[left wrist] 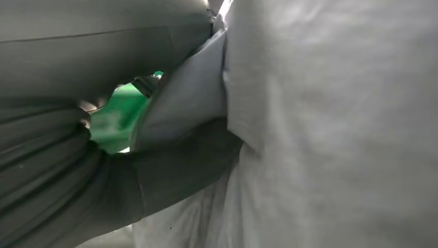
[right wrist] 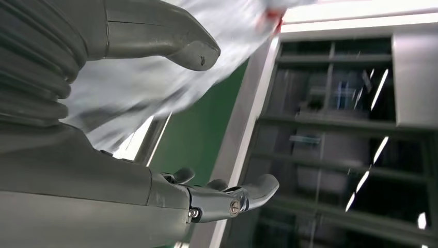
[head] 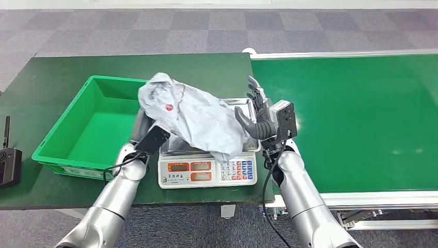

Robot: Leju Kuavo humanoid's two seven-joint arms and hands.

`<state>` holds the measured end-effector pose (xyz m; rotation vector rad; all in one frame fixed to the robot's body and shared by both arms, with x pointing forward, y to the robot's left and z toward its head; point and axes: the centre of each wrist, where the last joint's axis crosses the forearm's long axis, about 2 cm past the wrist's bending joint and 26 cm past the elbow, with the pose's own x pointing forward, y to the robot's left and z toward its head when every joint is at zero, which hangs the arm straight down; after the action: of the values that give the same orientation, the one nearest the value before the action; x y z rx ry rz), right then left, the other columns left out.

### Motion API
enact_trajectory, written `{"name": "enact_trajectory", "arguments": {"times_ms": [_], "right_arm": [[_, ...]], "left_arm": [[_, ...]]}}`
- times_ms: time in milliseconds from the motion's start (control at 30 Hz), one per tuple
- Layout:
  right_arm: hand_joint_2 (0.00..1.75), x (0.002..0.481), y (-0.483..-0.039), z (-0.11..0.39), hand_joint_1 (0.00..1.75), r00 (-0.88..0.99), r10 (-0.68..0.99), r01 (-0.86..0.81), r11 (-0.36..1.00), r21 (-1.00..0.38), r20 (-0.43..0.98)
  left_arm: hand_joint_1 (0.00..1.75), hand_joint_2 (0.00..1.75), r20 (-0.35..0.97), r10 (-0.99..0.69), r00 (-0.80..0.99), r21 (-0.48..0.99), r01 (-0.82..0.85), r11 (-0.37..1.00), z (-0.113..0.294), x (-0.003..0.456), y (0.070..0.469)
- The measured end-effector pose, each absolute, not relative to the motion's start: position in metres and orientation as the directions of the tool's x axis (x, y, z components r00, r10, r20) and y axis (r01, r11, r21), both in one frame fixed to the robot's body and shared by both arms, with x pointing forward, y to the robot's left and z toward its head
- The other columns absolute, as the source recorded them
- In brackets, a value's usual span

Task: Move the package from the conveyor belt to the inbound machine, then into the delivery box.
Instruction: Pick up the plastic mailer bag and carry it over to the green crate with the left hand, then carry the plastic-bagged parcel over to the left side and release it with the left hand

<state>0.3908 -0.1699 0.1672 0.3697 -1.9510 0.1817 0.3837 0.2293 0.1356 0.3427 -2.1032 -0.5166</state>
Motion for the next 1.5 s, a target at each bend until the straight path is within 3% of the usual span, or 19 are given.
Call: {"name": "enact_trajectory", "arguments": {"times_ms": [400, 600, 900, 1200, 1233, 1300, 1333, 1367, 1433, 1467, 1500], "right_arm": [[1.75, 0.379, -0.195, 0.15, 0.0, -0.352, -0.126, -0.241, 0.97, 0.04, 0.928], [1.75, 0.37, -0.203, 0.136, 0.0, -0.344, -0.131, -0.22, 0.974, 0.056, 0.93], [1.75, 0.353, -0.211, 0.12, 0.0, -0.322, -0.138, -0.206, 0.976, 0.073, 0.936], [1.75, 0.341, -0.211, 0.113, 0.0, -0.31, -0.157, -0.191, 0.976, 0.1, 0.938], [1.75, 0.34, -0.211, 0.113, 0.0, -0.309, -0.157, -0.19, 0.977, 0.101, 0.938], [1.75, 0.337, -0.211, 0.112, 0.0, -0.306, -0.157, -0.186, 0.977, 0.103, 0.939], [1.75, 0.336, -0.211, 0.113, 0.0, -0.306, -0.158, -0.183, 0.977, 0.105, 0.939], [1.75, 0.336, -0.212, 0.113, 0.0, -0.306, -0.159, -0.18, 0.978, 0.107, 0.939], [1.75, 0.335, -0.213, 0.114, 0.0, -0.309, -0.161, -0.176, 0.978, 0.11, 0.938], [1.75, 0.335, -0.213, 0.114, 0.0, -0.31, -0.161, -0.176, 0.978, 0.11, 0.937], [1.75, 0.334, -0.214, 0.114, 0.0, -0.311, -0.162, -0.176, 0.978, 0.111, 0.937]], "left_arm": [[1.75, 1.75, 0.697, -0.502, -0.512, 0.459, -0.22, 0.861, 0.167, 0.403, 0.272], [1.75, 1.75, 0.587, -0.681, -0.437, 0.511, -0.452, 0.731, 0.184, 0.4, 0.298], [1.75, 1.75, 0.51, -0.837, -0.2, 0.511, -0.712, 0.482, 0.156, 0.359, 0.365], [1.75, 1.75, 0.507, -0.862, -0.018, 0.566, -0.747, 0.348, 0.132, 0.333, 0.403], [1.6, 1.75, 0.496, -0.868, 0.002, 0.583, -0.742, 0.331, 0.13, 0.331, 0.406], [0.72, 1.75, 0.496, -0.867, 0.039, 0.617, -0.719, 0.32, 0.125, 0.329, 0.41], [0.72, 1.75, 0.516, -0.855, 0.056, 0.63, -0.701, 0.335, 0.122, 0.329, 0.412], [0.44, 1.75, 0.543, -0.837, 0.072, 0.642, -0.678, 0.358, 0.119, 0.33, 0.411], [0.44, 1.75, 0.571, -0.813, 0.112, 0.67, -0.636, 0.383, 0.112, 0.332, 0.409], [0.0, 1.75, 0.571, -0.81, 0.134, 0.686, -0.619, 0.382, 0.11, 0.333, 0.407], [0.0, 1.75, 0.569, -0.808, 0.153, 0.701, -0.605, 0.379, 0.108, 0.334, 0.405]]}}
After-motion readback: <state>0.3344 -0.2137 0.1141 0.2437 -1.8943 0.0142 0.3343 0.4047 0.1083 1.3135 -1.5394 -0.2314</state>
